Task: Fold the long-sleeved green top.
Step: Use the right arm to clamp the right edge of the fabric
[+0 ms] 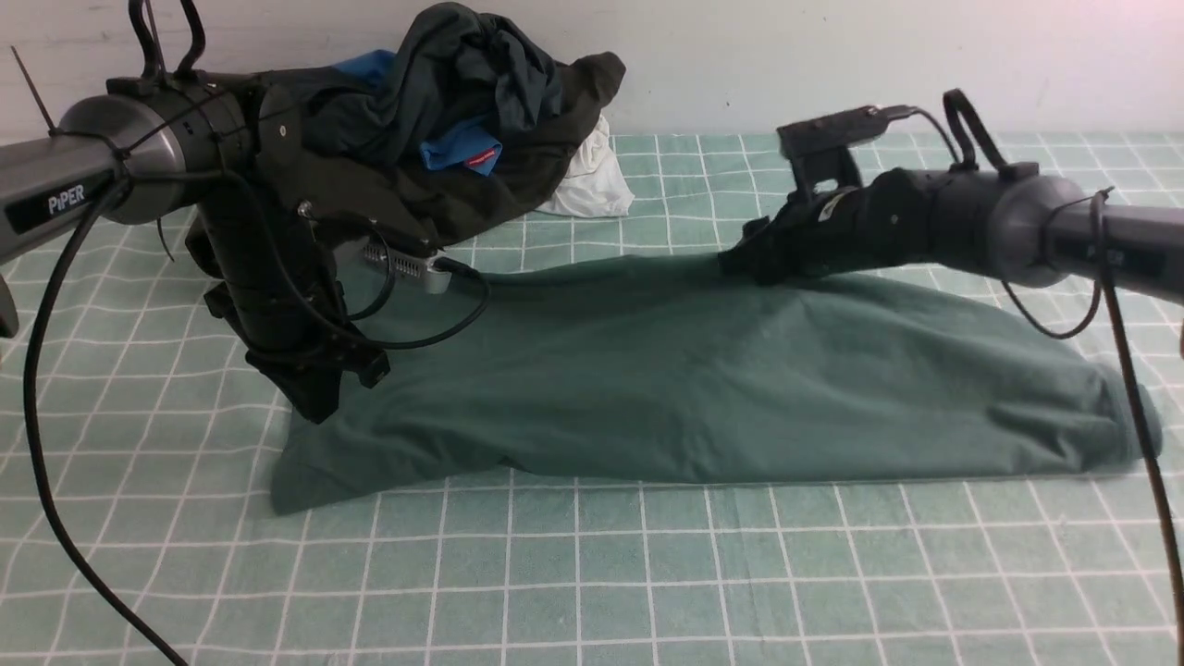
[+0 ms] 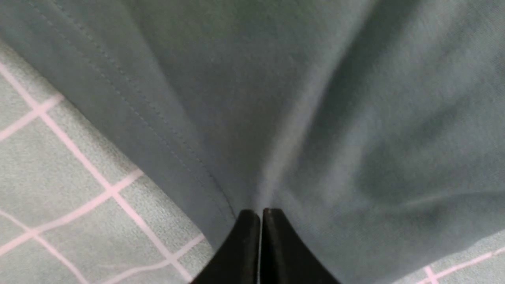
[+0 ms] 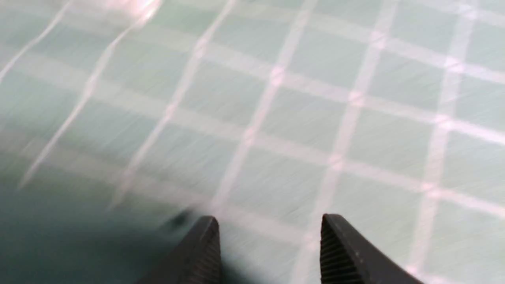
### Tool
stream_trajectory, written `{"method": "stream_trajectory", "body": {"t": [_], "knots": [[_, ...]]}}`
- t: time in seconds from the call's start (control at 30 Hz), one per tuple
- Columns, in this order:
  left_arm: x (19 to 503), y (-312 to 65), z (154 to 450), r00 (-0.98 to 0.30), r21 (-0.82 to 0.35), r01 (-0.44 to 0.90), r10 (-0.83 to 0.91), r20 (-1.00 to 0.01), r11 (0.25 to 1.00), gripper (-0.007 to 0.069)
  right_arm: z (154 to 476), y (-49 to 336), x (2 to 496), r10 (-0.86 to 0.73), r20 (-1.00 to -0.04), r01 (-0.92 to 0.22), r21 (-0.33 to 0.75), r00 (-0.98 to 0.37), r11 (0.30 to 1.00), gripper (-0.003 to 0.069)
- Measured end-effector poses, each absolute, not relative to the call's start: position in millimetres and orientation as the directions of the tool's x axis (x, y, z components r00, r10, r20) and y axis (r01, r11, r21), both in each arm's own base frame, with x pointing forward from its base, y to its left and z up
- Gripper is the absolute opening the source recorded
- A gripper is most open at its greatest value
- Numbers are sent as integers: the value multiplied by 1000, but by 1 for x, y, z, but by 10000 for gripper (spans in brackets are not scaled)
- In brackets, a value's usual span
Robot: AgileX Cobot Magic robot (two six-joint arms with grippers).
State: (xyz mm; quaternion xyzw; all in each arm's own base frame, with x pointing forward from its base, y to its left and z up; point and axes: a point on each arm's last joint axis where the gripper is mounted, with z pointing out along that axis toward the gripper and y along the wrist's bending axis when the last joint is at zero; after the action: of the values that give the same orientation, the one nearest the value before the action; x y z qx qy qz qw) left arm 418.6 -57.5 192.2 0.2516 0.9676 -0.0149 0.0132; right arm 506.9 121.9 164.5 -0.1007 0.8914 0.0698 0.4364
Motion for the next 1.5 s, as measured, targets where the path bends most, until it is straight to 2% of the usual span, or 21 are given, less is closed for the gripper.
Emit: {"method": "stream_trajectory", "body": {"t": [0.13,0.2,0.27,0.43,0.57,0.7,0.77,0.83,0.97,1.07,1.2,1.27,1.4,1.5], "knots": [[419,-58,192,-873,-22,487,486,-33,873,-3,175,89,523,-23,-775,-147,91,-632,985,333],[419,-58,192,-873,-22,487,486,-33,873,-3,196,62,527,-3,-708,-108,104,-707,989,333],[419,-58,192,-873,-24,487,486,-34,873,-3,216,50,525,-45,-670,-125,73,-741,989,333],[420,-66,210,-876,-54,479,472,-102,876,-3,267,19,492,-209,-502,-227,-27,-839,974,333],[417,-81,226,-866,-94,491,474,-159,866,-3,283,-11,466,-191,-433,-206,-14,-881,979,333],[415,-90,225,-857,-106,509,490,-159,854,-3,272,-43,436,-101,-365,-122,35,-925,992,325],[415,-92,223,-856,-111,510,492,-156,853,-3,257,-70,412,-12,-346,-34,57,-938,998,310],[416,-92,221,-857,-112,510,492,-153,853,-3,250,-77,404,13,-336,-8,62,-942,998,307],[416,-92,217,-858,-115,510,494,-143,852,-3,210,-97,386,80,-290,63,67,-954,996,300],[417,-92,217,-854,-115,516,500,-143,849,-3,194,-104,388,98,-294,83,62,-951,995,318],[417,-92,217,-849,-113,525,509,-144,844,-3,179,-105,393,116,-292,98,74,-949,992,400],[417,-92,217,-845,-112,532,515,-145,840,-3,165,-105,396,135,-270,112,97,-953,989,491],[417,-92,217,-842,-111,536,520,-146,837,-3,152,-104,397,140,-241,117,105,-960,988,584],[417,-92,217,-839,-110,540,524,-146,834,-3,151,-100,399,128,-242,106,102,-962,989,589]]}}
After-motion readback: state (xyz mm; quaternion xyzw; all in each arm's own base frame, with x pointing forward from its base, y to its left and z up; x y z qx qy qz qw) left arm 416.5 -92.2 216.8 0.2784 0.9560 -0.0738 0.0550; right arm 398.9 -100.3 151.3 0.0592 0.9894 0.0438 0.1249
